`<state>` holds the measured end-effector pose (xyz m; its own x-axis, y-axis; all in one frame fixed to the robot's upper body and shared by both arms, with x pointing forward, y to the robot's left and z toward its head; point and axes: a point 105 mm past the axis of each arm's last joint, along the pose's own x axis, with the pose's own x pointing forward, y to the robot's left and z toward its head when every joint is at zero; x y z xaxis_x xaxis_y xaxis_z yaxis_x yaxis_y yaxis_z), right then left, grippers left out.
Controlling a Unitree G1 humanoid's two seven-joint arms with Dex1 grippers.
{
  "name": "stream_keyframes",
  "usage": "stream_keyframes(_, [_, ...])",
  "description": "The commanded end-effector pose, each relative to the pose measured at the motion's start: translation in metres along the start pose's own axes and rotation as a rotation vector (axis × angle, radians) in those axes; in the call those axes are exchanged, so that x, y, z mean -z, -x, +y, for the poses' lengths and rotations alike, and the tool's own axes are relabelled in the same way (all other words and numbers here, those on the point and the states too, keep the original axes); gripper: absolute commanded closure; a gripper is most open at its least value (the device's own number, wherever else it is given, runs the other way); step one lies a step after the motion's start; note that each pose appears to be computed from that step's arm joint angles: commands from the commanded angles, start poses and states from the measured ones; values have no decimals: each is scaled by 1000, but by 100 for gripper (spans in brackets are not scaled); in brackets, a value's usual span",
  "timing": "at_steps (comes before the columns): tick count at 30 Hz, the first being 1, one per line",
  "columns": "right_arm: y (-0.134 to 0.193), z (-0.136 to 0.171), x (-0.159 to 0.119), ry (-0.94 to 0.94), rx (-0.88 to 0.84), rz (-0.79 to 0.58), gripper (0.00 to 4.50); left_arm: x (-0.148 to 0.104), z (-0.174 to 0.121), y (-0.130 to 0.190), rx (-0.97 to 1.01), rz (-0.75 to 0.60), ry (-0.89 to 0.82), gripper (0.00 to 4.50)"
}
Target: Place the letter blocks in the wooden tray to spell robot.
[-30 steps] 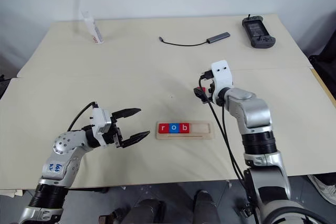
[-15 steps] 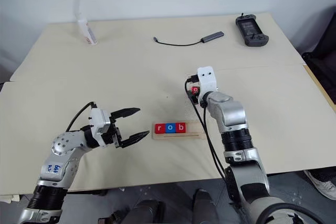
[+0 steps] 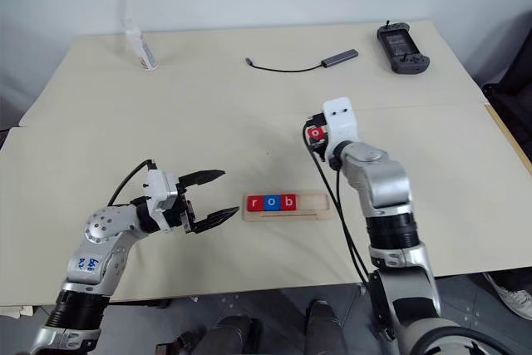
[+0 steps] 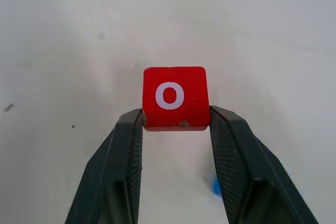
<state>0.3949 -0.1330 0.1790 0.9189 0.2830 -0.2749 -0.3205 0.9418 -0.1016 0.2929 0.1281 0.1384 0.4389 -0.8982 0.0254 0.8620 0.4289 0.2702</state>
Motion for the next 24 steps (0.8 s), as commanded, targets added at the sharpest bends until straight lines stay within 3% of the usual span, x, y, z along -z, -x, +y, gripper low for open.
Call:
stream_keyframes(1, [36,-14,0,6,27,-9,305,0,0,-2,28,-5,0,0])
stream_keyframes(10, [105,-37,59,-55,199,149,305,2,-3,-9,96,-8,21,0])
stream_keyframes(17, [126,-10,88,-134,167,216,305,6,-2,-6,122,4,31,0])
stream_keyframes(24, [124,-4,81,-123,75,204,67,6,-5,-7,118,-4,40,0])
